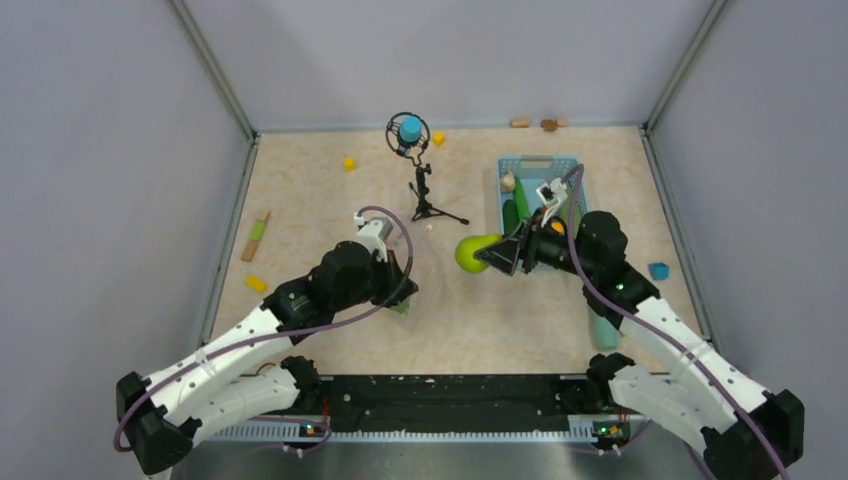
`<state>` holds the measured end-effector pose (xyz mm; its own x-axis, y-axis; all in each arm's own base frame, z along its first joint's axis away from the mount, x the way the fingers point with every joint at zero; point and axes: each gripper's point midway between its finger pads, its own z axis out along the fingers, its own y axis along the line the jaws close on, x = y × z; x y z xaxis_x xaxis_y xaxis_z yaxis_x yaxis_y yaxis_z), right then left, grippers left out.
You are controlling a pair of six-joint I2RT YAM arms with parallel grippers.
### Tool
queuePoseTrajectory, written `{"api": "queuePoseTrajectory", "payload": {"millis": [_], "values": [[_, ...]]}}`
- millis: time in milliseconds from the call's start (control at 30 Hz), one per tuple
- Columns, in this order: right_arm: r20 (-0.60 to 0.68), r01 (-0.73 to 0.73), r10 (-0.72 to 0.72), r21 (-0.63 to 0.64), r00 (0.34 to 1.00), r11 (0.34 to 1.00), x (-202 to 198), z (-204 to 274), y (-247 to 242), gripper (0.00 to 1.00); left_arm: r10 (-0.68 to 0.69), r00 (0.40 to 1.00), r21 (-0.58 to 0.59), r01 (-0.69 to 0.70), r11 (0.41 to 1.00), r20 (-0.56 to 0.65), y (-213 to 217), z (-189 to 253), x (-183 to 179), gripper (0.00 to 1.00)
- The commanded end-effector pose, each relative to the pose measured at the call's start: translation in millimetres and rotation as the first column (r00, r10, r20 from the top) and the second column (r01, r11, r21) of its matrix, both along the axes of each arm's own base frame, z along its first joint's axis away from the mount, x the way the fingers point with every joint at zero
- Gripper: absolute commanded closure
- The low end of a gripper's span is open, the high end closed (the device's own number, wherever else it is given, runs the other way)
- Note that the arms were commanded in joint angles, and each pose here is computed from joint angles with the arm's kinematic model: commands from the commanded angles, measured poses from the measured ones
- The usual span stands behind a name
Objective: Place the food in the zip-top bag and seal the zipper
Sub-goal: Place the fake fruit in the zipper food storage bag.
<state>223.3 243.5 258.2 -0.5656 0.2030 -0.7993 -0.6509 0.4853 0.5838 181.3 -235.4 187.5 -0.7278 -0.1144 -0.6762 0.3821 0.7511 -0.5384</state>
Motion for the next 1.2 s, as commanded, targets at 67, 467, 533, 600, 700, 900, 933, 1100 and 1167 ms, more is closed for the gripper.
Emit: {"api": "queuePoseTrajectory", "payload": {"millis": [67, 467, 533, 600, 700, 900, 933, 1100, 1167], "values": [[0.044, -0.206, 0.202, 0.110, 0.978, 0.972, -54.6, 16.7, 8.0, 0.94, -0.001, 1.000, -0.021, 0.000, 1.000, -0.013, -31.8, 17.5, -18.4, 1.00], [-0.030, 0.024, -0.022, 0.055, 0.999, 0.998, -66.5, -15.1, -32.7, 0.94, -0.125, 0.992, 0.105, 0.124, 0.987, -0.006, -105.6, 13.2, -36.4, 1.00], [-0.056, 0.115, -0.113, 0.030, 0.992, 0.993, -58.9, -25.2, -43.6, 0.94, -0.104, 0.995, 0.119, 0.104, 0.987, -0.008, -102.7, 12.7, -34.2, 1.00], [-0.069, 0.153, -0.152, 0.011, 0.986, 0.988, -54.8, -33.9, -48.1, 0.94, -0.074, 0.997, 0.142, 0.076, 0.987, -0.017, -95.1, 12.1, -33.0, 1.00], [-0.080, 0.113, -0.111, 0.018, 0.991, 0.993, -55.2, -40.4, -40.7, 0.94, -0.035, 0.998, 0.183, 0.043, 0.982, -0.046, -80.7, 9.6, -35.3, 1.00], [-0.033, -0.091, 0.096, 0.120, 0.995, 0.988, -61.7, -23.4, -9.2, 0.94, 0.002, 0.996, 0.246, 0.019, 0.969, -0.086, -65.3, 5.6, -39.3, 1.00], [-0.022, -0.121, 0.125, 0.129, 0.992, 0.984, -63.2, -20.8, -5.8, 0.93, 0.001, 0.996, 0.245, 0.020, 0.969, -0.085, -65.8, 6.7, -39.3, 1.00], [-0.053, -0.120, 0.126, 0.117, 0.991, 0.986, -54.6, -31.5, -0.6, 0.93, -0.019, 0.997, 0.236, 0.036, 0.971, -0.075, -68.9, 11.5, -39.2, 1.00], [-0.076, -0.108, 0.117, 0.116, 0.990, 0.987, -50.0, -36.2, 1.4, 0.94, -0.032, 0.997, 0.229, 0.046, 0.972, -0.064, -70.5, 14.1, -38.7, 1.00]]}}
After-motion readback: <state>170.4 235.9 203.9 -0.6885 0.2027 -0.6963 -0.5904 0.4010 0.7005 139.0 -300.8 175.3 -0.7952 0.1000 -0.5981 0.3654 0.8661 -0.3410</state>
